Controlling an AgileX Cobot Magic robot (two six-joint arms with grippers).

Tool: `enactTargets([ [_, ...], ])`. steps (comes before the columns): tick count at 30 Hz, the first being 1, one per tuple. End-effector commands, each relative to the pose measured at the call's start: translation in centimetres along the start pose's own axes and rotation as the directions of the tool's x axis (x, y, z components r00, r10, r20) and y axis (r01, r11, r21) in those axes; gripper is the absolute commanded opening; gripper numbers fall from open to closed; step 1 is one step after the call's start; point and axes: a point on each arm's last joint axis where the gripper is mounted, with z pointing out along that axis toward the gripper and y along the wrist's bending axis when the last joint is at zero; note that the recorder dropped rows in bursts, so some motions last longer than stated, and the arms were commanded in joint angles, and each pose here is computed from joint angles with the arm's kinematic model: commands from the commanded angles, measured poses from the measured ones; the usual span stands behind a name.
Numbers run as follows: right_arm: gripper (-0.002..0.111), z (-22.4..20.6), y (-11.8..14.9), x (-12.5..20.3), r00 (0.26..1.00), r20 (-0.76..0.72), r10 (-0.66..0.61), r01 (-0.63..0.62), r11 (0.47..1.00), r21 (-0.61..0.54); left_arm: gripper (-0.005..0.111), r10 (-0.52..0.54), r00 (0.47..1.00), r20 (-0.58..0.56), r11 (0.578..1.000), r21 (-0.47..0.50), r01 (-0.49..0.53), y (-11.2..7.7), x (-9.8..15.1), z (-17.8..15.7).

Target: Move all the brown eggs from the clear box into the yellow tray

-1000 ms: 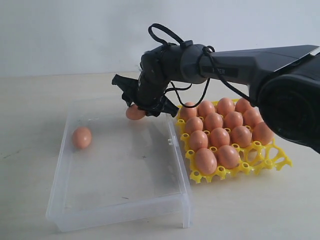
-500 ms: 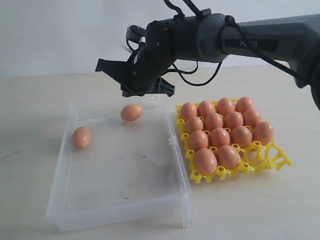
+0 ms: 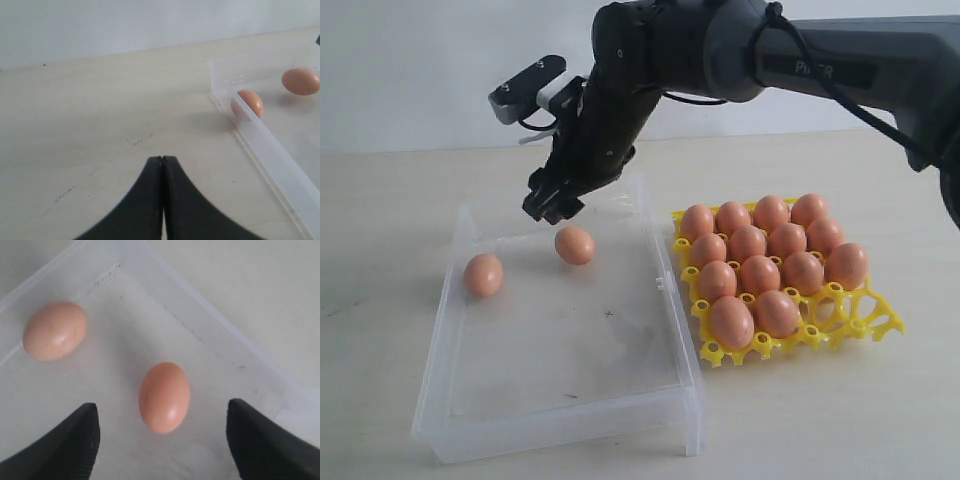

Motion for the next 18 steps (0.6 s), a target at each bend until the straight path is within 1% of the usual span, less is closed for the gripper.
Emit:
enactTargets([
  [1,0.064,1.3,-0.4,0.2,0.979,0.008,0.202,-0.202,0.979,-0.023,0.0,-0.008,1.0,0.019,1.0,0.001,0.008,0.0,-0.3,-0.1],
  [3,0.065,2.1,-0.2,0.5,0.975,-0.007,0.223,-0.223,0.974,-0.038,0.0,-0.008,1.0,0.019,1.0,0.001,0.008,0.0,-0.3,-0.1],
  [4,0.065,2.3,-0.1,0.6,0.964,-0.017,0.264,-0.265,0.963,-0.049,0.0,-0.008,1.0,0.019,1.0,0.001,0.008,0.0,-0.3,-0.1],
  [6,0.065,3.1,0.2,0.8,0.926,-0.041,0.375,-0.377,0.922,-0.081,0.0,-0.008,1.0,0.019,1.0,0.001,0.008,0.0,-0.3,-0.1],
  [10,0.065,4.4,0.3,0.9,0.916,-0.026,0.4,-0.401,0.911,-0.096,0.0,-0.008,1.0,0.019,1.0,0.001,0.008,0.0,-0.3,-0.1],
  [12,0.067,4.8,0.3,0.8,0.914,-0.034,0.404,-0.406,0.909,-0.099,0.0,-0.008,1.0,0.019,1.0,0.001,0.008,0.0,-0.3,-0.1],
  [13,0.068,4.9,0.3,0.7,0.903,-0.035,0.427,-0.429,0.898,-0.1,0.0,-0.008,1.0,0.019,1.0,0.001,0.008,0.0,-0.3,-0.1],
  [16,0.07,4.8,0.4,0.0,0.853,-0.033,0.521,-0.52,0.843,-0.139,0.0,-0.008,1.0,0.019,1.0,0.001,0.008,0.0,-0.3,-0.1],
  [18,0.07,4.7,1.0,-0.4,0.83,-0.038,0.557,-0.554,0.812,-0.185,0.0,-0.008,1.0,0.019,1.0,0.001,0.008,0.0,-0.3,-0.1],
])
